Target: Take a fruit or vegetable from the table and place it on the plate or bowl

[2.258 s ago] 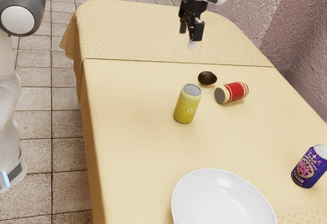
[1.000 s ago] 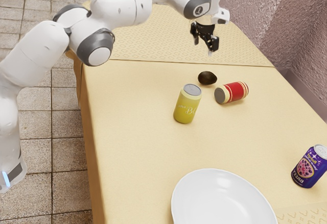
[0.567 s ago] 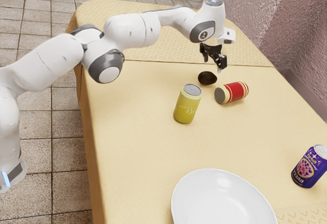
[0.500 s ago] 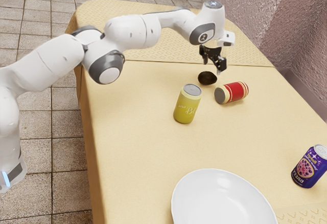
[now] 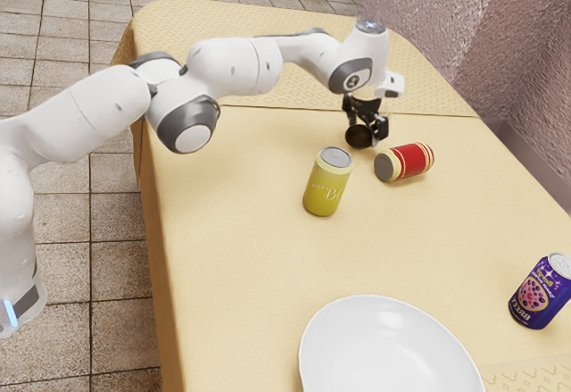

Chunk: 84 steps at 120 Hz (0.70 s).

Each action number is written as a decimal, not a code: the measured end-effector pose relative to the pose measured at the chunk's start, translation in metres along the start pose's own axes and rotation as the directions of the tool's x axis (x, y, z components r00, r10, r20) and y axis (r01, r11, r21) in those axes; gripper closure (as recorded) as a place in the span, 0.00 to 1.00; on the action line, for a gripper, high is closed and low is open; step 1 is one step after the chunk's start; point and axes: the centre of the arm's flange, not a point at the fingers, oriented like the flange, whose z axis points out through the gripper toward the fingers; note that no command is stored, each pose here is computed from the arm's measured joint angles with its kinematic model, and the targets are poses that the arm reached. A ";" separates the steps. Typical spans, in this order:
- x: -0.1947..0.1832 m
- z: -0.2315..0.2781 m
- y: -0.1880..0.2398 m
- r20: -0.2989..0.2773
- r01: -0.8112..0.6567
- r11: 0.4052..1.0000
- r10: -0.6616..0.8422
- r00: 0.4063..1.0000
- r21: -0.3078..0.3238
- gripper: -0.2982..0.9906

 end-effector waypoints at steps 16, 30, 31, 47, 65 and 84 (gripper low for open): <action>0.000 0.004 -0.001 0.000 0.001 1.000 -0.001 1.000 0.001 0.23; -0.001 0.007 0.002 -0.001 0.000 1.000 0.000 1.000 -0.005 0.23; -0.001 0.007 0.002 -0.002 0.000 1.000 0.000 1.000 -0.007 0.23; -0.001 0.008 0.008 -0.002 -0.002 1.000 0.002 1.000 -0.019 0.40; -0.001 0.007 0.007 -0.001 0.000 1.000 0.000 1.000 -0.016 0.52; 0.001 -0.004 -0.001 -0.006 0.003 1.000 -0.003 1.000 -0.003 0.50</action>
